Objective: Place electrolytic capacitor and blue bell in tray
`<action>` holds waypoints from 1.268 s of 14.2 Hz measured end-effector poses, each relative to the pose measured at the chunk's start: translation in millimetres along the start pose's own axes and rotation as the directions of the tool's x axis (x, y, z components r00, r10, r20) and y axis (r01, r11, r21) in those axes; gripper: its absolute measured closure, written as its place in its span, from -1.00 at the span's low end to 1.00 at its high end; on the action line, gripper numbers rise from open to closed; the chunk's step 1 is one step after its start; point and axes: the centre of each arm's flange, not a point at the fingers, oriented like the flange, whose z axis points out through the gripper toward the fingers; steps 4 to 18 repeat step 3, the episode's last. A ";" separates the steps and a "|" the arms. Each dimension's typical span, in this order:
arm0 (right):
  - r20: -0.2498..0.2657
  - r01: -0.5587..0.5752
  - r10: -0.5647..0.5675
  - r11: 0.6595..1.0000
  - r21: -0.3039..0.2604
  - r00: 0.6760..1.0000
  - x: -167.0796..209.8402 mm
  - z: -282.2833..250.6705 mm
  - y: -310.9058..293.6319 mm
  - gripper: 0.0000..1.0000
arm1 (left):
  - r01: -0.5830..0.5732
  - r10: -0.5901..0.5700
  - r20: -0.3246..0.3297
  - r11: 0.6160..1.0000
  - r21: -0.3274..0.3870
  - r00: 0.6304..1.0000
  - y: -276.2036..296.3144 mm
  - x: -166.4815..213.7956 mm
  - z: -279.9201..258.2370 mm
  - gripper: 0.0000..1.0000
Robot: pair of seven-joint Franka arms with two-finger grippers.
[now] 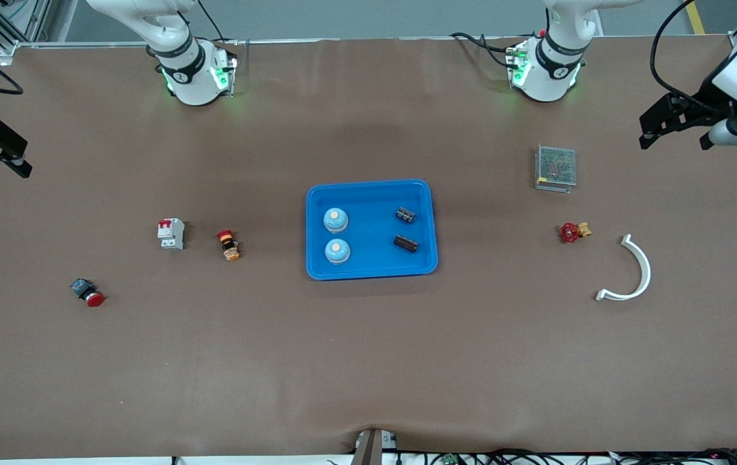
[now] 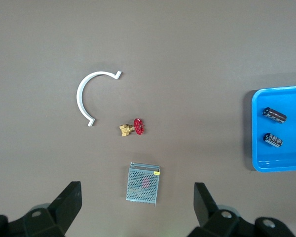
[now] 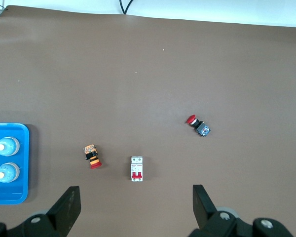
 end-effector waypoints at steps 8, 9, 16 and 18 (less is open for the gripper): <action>0.009 0.011 -0.011 1.000 0.003 1.000 -0.8 -0.4 -6.7 -1.00 | 0.000 0.000 0.012 1.000 0.001 1.000 -0.2 -1.4 -0.2 -1.00; 0.009 0.011 -0.011 1.000 0.003 1.000 -0.8 -0.4 -6.7 -1.00 | 0.000 0.000 0.012 1.000 0.001 1.000 -0.2 -1.4 -0.2 -1.00; 0.009 0.011 -0.011 1.000 0.003 1.000 -0.8 -0.4 -6.7 -1.00 | 0.000 0.000 0.012 1.000 0.001 1.000 -0.2 -1.4 -0.2 -1.00; 0.009 0.011 -0.011 1.000 0.003 1.000 -0.8 -0.4 -6.7 -1.00 | 0.000 0.000 0.012 1.000 0.001 1.000 -0.2 -1.4 -0.2 -1.00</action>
